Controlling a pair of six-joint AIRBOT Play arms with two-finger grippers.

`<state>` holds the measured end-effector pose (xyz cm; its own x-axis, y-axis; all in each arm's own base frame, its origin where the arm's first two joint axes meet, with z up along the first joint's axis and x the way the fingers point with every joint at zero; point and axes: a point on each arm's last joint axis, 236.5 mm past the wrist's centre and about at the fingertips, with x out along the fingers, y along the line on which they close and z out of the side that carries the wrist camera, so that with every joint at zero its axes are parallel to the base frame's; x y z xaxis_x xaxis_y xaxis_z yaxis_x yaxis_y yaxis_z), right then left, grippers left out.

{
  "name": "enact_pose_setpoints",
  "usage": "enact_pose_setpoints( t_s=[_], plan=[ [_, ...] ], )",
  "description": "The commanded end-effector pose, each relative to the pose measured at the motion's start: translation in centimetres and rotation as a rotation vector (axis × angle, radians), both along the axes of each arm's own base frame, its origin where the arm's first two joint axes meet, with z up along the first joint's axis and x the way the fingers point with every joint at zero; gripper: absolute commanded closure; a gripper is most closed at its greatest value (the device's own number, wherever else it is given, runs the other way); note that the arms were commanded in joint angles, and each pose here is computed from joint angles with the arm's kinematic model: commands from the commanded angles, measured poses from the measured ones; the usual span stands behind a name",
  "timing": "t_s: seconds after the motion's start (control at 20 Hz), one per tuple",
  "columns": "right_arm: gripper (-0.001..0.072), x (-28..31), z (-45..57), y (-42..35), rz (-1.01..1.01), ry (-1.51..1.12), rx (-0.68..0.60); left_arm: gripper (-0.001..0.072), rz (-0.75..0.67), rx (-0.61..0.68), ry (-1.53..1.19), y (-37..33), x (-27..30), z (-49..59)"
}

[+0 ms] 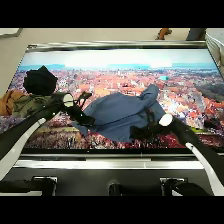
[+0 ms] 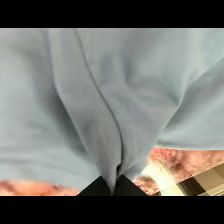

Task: Fold the shirts.

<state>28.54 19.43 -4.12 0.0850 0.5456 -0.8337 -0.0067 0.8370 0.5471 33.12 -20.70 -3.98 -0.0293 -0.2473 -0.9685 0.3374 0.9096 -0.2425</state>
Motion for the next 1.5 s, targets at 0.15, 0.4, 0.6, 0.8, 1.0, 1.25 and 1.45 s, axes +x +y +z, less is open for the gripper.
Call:
enact_pose_setpoints(
  t_s=[0.15, 0.4, 0.6, 0.8, 1.0, 1.25, 1.45],
  plan=[
    [0.0670, 9.8, 42.0, -10.4, -0.168, -1.333, -0.380, 0.0677, 0.036, -0.018, -0.785, 4.5, 5.9, 28.4],
    [0.0670, -7.8, 66.8, -14.6, -0.461, -1.935, -0.076, 0.0678, 0.187, -0.417, -1.683, 10.1, -6.3, 62.2],
    [0.0670, -9.1, 65.6, -15.0, -0.463, -1.851, -0.062, 0.0679, 0.239, -0.574, -1.754, 11.2, -10.5, 65.2],
    [0.0670, -5.7, 61.4, -14.3, -0.444, -1.654, -0.078, 0.0678, 0.233, -0.495, -1.693, 10.3, -7.3, 62.4],
    [0.0670, 2.3, 50.9, -13.8, -0.385, -1.259, -0.257, 0.0678, 0.249, -0.235, -1.520, 10.8, 0.3, 54.7],
    [0.0668, 16.2, 31.2, -12.5, -0.251, -0.834, -0.527, 0.0677, 0.253, 0.059, -0.955, 11.3, 12.7, 31.5],
    [0.0668, 23.8, 17.4, -10.4, -0.350, -0.615, -0.494, 0.0677, 0.200, 0.077, -0.604, 7.6, 16.8, 14.8]
  ],
)
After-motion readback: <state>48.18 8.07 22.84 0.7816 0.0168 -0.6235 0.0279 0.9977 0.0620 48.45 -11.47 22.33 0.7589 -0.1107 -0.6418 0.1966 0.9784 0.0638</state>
